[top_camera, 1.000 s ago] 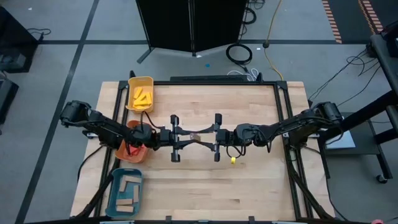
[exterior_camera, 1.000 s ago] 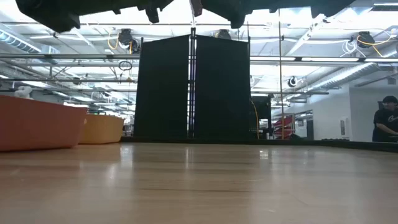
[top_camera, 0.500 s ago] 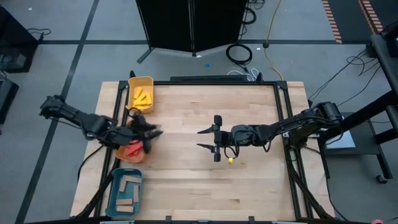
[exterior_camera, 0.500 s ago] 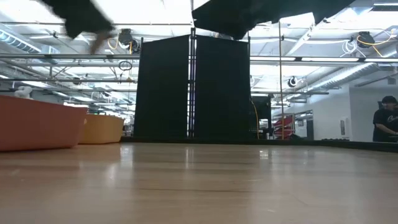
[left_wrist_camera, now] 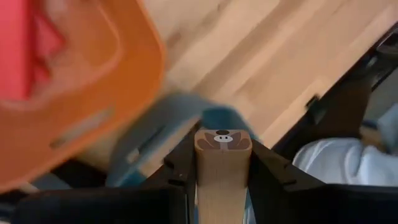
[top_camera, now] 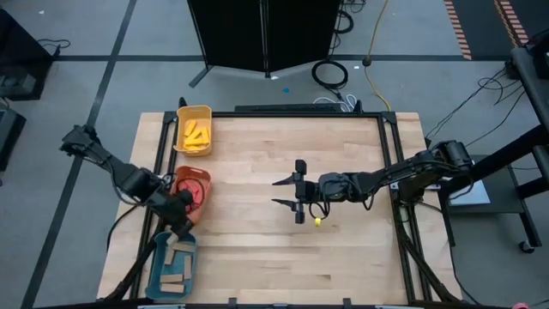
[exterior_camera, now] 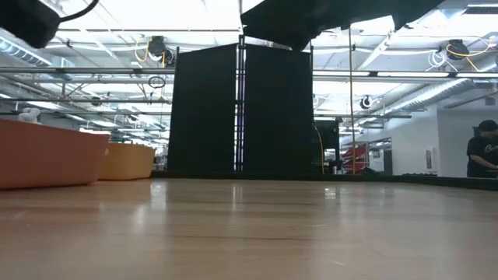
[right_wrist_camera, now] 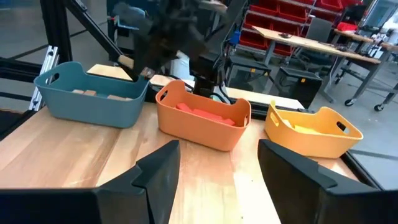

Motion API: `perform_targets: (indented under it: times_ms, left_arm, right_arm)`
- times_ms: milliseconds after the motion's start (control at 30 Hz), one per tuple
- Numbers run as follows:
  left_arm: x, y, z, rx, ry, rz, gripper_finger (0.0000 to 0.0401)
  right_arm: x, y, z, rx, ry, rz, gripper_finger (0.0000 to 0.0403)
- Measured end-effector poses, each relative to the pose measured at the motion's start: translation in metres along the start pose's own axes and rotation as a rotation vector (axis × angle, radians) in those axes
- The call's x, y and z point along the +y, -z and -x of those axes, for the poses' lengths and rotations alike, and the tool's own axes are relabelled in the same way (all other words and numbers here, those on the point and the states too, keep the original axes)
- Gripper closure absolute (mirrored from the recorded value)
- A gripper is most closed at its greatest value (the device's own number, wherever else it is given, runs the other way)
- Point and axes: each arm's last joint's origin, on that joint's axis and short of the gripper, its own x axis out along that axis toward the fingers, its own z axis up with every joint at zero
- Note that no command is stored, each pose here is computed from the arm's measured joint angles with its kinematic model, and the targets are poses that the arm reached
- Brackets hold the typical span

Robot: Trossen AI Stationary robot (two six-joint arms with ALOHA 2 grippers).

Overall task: Sort blocks
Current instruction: Put the brown block in the blue bin

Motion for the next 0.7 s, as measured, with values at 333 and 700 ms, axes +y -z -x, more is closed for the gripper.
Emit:
perform_targets:
  times_ms: [333, 700]
  left_arm:
    - [-0.022, 0.022, -0.037, 0.168, -0.087, 0.02, 0.0312]
    - [-0.026, 0.027, -0.059, 0.193, -0.173, 0.001, 0.0262]
  right_arm:
    - [-0.003, -0.005, 0.0, -0.052, 0.015, 0.039, 0.0193]
    - [-0.003, -0.005, 0.0, -0.05, 0.015, 0.038, 0.0193]
